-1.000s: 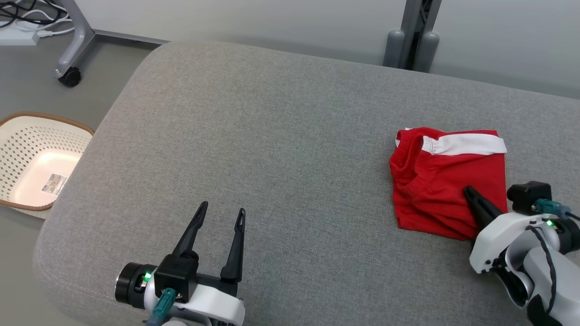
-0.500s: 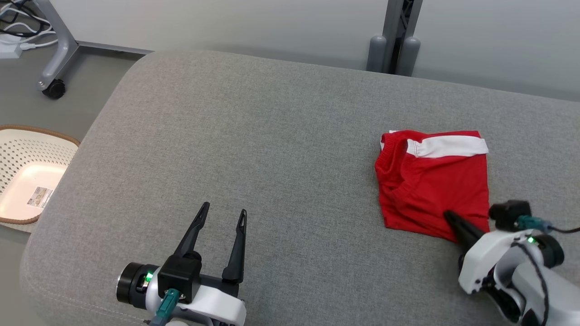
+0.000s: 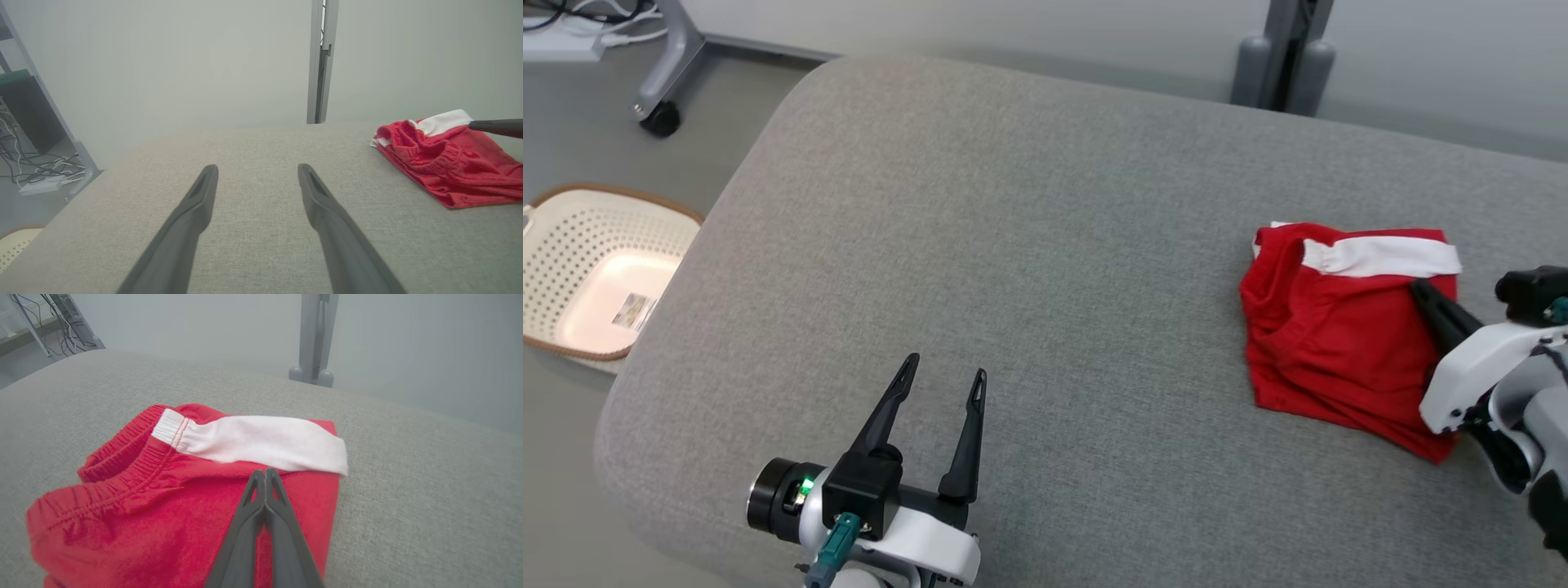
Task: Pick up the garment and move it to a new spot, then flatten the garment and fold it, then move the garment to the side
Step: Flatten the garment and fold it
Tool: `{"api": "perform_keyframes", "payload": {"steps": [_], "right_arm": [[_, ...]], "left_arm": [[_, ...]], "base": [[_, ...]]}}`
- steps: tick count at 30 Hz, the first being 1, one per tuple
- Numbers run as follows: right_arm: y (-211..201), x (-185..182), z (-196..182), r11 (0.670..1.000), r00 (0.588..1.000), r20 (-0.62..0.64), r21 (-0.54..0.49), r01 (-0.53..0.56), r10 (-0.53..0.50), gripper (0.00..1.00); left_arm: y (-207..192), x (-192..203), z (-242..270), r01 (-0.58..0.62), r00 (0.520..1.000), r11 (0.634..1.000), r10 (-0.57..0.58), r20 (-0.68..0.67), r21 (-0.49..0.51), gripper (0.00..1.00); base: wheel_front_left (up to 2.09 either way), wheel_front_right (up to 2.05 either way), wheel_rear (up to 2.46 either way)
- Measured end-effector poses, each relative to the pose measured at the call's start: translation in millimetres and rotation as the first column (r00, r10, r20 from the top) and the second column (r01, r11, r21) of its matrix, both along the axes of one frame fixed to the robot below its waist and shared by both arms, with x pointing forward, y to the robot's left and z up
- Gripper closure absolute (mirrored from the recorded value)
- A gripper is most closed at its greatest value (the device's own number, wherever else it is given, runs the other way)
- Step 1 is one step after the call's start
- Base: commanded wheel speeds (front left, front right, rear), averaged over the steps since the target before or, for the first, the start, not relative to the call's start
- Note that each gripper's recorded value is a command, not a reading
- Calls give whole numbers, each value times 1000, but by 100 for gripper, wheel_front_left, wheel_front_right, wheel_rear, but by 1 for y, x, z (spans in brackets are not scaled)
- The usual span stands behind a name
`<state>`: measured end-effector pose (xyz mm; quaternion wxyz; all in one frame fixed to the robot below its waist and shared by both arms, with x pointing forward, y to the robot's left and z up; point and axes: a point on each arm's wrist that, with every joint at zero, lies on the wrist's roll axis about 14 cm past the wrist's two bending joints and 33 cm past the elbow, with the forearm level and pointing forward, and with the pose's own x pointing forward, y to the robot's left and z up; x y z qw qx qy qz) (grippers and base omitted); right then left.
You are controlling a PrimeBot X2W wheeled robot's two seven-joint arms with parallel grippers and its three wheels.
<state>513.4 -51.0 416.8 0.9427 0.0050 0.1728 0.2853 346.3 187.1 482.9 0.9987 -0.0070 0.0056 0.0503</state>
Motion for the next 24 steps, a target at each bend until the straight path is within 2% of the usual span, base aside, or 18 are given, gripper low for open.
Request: {"api": "perform_keyframes", "payload": {"steps": [6,12,24], "right_arm": [[-1,28,-17,999,999,-33,-40,18,-20,100],[8,53,-25,999,999,-41,-39,19,-20,100],[23,61,-48,999,996,-84,-46,-16,12,100]], "left_arm": [[11,2,-9,-39,999,999,40,-34,11,0],[18,5,-16,-66,996,998,67,-63,18,0],[18,13,-24,-75,993,997,76,-89,15,0]], "base": [[0,0,0],[0,0,0],[0,0,0]]}}
